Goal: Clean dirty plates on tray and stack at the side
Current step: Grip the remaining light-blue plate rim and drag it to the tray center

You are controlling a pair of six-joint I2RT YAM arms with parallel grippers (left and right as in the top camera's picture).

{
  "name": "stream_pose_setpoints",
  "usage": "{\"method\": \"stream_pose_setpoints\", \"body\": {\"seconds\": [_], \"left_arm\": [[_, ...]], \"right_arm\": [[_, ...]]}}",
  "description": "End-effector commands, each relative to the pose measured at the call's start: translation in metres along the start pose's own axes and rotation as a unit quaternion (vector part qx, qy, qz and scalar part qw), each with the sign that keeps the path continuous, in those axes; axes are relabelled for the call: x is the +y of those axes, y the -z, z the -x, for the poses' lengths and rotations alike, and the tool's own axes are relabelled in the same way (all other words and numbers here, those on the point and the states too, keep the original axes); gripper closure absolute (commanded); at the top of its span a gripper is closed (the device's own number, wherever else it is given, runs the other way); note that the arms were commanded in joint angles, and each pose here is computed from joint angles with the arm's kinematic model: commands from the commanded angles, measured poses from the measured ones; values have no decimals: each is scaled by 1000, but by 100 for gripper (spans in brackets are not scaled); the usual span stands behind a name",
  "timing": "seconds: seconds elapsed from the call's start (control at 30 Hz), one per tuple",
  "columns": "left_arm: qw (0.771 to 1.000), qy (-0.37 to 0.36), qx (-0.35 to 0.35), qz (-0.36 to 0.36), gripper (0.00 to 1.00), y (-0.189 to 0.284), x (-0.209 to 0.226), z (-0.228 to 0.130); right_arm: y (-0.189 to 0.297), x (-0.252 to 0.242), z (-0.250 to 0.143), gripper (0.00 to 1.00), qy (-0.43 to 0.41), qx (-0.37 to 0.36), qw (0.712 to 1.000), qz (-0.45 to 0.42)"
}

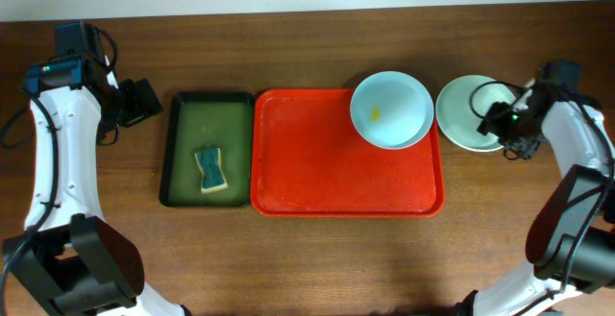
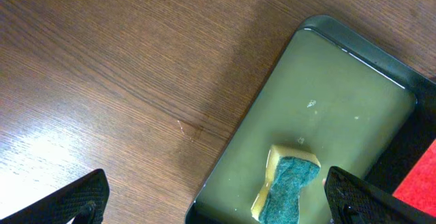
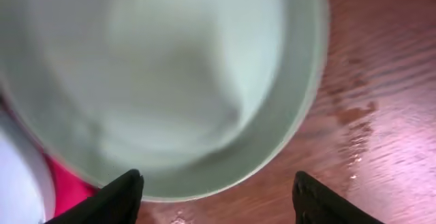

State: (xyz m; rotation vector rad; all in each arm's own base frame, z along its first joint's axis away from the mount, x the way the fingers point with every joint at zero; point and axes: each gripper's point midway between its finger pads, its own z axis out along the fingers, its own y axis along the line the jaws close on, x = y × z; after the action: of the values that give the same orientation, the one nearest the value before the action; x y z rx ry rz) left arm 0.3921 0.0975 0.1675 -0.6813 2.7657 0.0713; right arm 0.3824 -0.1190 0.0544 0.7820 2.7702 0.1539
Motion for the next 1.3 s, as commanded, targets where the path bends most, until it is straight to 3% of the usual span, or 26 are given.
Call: {"method": "stream_pose_setpoints", "body": {"seconds": [0.0, 0.1, 0.27, 0.5, 0.67, 0.77, 0.83, 1.0, 1.13, 1.27], "left_arm": [[1000, 7, -12, -5, 1, 9, 0, 5], [1000, 7, -12, -5, 1, 9, 0, 5], [1000, 7, -12, -5, 1, 9, 0, 5], [1000, 7, -12, -5, 1, 9, 0, 5], [1000, 7, -12, -5, 1, 9, 0, 5], [1000, 7, -12, -5, 1, 9, 0, 5], [1000, 7, -12, -5, 1, 9, 0, 5], [1000, 7, -12, -5, 1, 9, 0, 5], [1000, 7, -12, -5, 1, 9, 0, 5], [1000, 7, -12, -5, 0, 9, 0, 5]], "right_arm": [[12, 55, 7, 31, 114, -19, 993, 27], [9, 106, -12, 34, 175, -16, 983, 46], [7, 151, -31, 35, 233, -26, 971, 51], [4, 153, -33, 35, 212, -27, 976, 43], [-28, 137, -39, 37, 169, 2, 986, 2], [-48, 126, -40, 51, 169, 13, 985, -27], [-48, 128, -39, 66, 170, 9, 985, -23], [-48, 137, -48, 90, 143, 30, 989, 6], [-40, 160, -87, 94, 131, 117, 980, 94], [-34, 160, -122, 94, 143, 174, 971, 77]]}}
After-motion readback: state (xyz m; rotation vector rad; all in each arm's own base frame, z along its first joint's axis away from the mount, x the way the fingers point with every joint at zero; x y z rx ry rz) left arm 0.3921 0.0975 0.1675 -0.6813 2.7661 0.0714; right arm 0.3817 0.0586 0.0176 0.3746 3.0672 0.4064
